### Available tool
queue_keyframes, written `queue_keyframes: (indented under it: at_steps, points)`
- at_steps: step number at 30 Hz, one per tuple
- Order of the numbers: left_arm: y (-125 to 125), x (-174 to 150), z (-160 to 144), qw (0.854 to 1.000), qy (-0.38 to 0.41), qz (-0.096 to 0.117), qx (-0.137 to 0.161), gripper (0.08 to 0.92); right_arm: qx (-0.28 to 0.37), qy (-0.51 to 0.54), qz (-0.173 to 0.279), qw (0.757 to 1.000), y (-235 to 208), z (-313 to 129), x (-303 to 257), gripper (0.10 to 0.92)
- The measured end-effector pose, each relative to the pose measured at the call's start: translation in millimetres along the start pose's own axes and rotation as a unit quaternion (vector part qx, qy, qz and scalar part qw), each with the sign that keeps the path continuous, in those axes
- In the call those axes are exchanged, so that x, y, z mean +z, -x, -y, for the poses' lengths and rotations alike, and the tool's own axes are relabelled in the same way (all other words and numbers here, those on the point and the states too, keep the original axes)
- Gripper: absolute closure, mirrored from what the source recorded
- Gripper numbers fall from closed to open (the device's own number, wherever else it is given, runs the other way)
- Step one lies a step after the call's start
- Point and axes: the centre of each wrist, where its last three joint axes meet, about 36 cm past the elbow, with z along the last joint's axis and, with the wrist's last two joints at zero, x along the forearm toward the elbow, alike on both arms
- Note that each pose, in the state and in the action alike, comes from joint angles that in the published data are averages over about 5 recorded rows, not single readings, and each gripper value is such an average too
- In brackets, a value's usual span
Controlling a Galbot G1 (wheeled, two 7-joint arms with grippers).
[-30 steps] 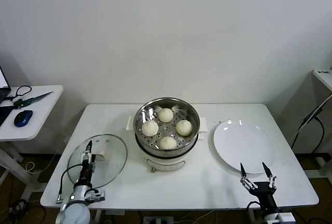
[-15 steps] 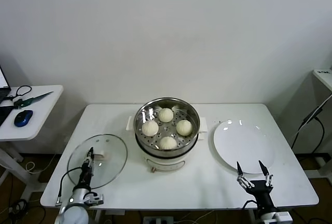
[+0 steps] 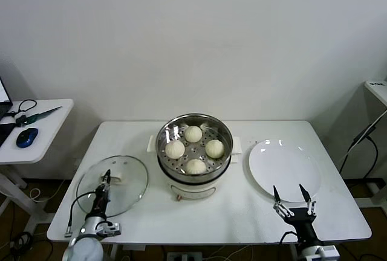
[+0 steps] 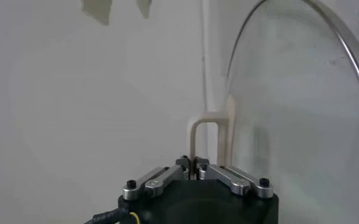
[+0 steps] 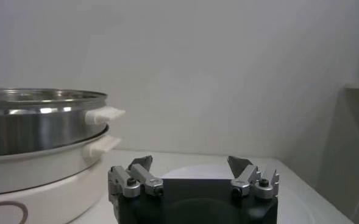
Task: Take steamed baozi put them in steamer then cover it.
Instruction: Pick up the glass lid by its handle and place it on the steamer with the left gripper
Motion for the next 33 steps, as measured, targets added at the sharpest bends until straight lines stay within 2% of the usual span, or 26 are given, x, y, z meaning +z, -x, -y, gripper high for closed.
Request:
queue_keyframes:
  at_steps: [4, 11, 19, 25, 33]
  points:
    - [5, 3, -30, 1.0, -0.02, -0.014, -0.011, 0.862, -0.001, 0.002, 0.0, 1.0, 1, 2, 0, 0.2]
    - [19, 13, -104, 0.997, -0.054, -0.041, -0.037, 0.862, -0.006, 0.007, 0.0, 1.0, 3, 7, 5, 0.2]
    - [28, 10, -180, 0.995, -0.066, -0.052, -0.059, 0.862, -0.006, 0.008, 0.001, 1.0, 6, 11, 15, 0.2]
    - [32, -21, -223, 0.993, -0.078, -0.048, -0.071, 0.862, -0.011, 0.017, 0.004, 1.0, 9, 12, 21, 0.2]
    - [36, -94, -255, 0.993, -0.094, -0.028, -0.066, 0.862, -0.016, 0.018, 0.012, 1.0, 12, 16, 30, 0.2]
